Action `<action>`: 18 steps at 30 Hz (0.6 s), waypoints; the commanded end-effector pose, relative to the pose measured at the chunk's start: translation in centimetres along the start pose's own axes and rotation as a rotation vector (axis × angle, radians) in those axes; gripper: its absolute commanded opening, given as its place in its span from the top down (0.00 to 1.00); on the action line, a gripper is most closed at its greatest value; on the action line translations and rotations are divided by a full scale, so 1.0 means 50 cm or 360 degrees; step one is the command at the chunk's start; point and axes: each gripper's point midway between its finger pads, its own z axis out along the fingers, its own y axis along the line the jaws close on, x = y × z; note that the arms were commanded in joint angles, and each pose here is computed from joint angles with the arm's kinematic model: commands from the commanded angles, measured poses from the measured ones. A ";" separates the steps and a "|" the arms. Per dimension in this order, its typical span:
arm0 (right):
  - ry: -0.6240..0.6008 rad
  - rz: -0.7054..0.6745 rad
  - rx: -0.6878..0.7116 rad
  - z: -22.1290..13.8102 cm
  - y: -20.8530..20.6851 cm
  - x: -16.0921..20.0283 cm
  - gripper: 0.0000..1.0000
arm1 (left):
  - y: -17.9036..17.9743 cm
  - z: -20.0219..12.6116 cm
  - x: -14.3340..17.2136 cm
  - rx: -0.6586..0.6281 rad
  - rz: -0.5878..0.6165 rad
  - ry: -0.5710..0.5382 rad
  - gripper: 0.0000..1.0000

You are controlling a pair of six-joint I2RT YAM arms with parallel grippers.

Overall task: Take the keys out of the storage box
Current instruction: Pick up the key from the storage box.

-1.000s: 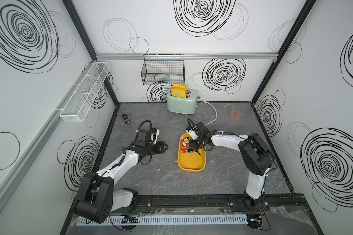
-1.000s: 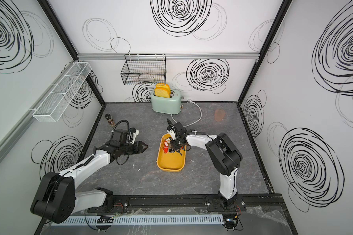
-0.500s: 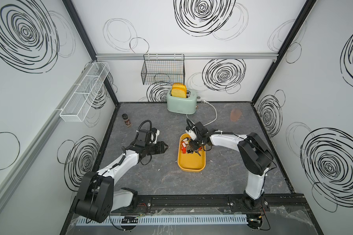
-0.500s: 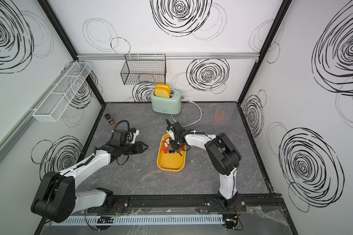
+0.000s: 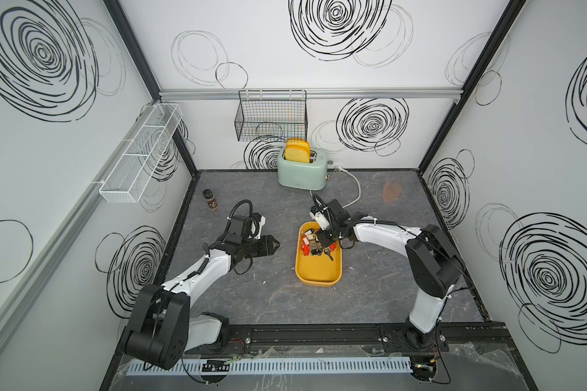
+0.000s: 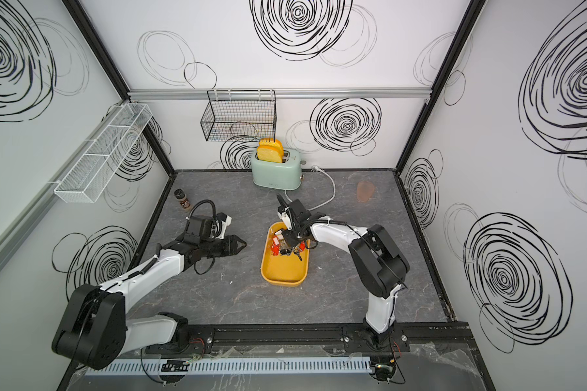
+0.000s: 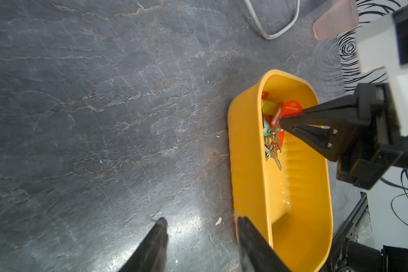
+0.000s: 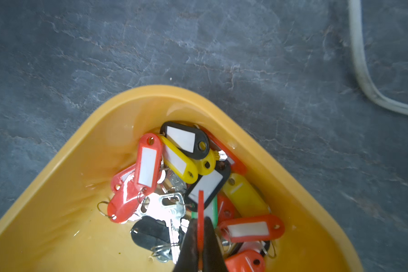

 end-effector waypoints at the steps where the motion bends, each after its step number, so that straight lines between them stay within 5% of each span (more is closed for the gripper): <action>1: -0.0056 -0.0005 0.0017 -0.036 0.002 -0.021 1.00 | -0.003 0.007 0.003 0.0019 0.0025 0.0000 0.48; 18: -0.0322 0.0115 -0.0086 -0.151 -0.006 -0.081 1.00 | -0.006 0.007 0.004 0.0022 0.0034 -0.0002 0.48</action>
